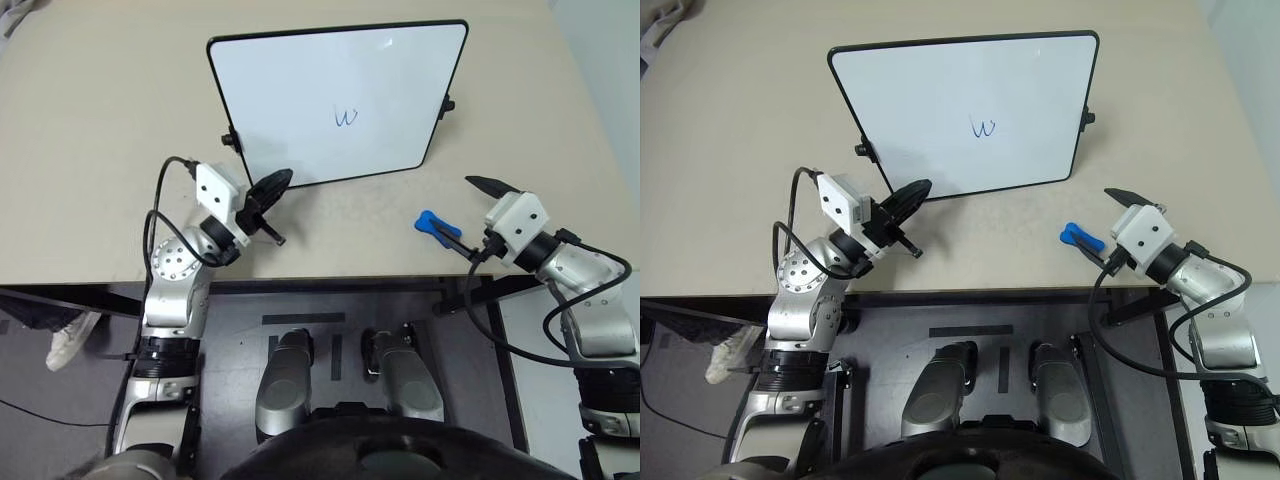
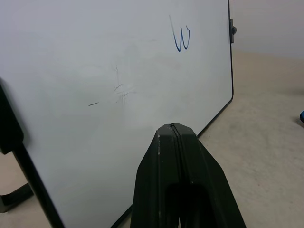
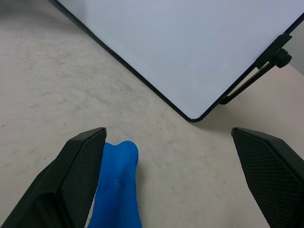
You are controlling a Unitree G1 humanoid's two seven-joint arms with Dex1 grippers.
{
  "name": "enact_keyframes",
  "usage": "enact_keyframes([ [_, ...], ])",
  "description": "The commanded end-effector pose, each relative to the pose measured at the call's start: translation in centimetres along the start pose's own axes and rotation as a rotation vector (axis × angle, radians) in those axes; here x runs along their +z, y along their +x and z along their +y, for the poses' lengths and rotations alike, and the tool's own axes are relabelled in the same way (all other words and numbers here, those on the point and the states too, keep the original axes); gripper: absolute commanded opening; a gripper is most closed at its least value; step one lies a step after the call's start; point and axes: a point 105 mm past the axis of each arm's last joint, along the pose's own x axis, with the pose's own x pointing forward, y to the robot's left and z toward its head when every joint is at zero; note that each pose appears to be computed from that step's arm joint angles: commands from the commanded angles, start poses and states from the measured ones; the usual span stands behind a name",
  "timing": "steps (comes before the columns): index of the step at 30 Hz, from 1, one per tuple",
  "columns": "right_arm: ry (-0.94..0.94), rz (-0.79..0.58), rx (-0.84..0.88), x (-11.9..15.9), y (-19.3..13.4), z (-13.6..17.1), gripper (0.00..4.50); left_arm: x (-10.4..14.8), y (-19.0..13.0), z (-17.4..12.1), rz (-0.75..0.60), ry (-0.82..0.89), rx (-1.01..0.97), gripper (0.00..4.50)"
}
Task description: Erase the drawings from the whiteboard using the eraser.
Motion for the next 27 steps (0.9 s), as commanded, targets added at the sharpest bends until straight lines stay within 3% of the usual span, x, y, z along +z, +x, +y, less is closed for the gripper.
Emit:
enact_keyframes([
  [1,-0.028,-0.038,-0.002,1.1,0.0,-0.1,4.45,1.4,0.4,-0.3,-0.049,0.029,-0.016,0.00],
  [15,-0.032,-0.026,0.026,1.7,-0.7,0.2,4.45,0.9,1.0,-1.2,-0.063,-0.003,-0.017,0.00],
  [27,0.055,0.049,0.133,-0.4,-1.0,2.4,4.45,0.7,-0.4,-1.5,-0.048,-0.008,0.020,0.00],
])
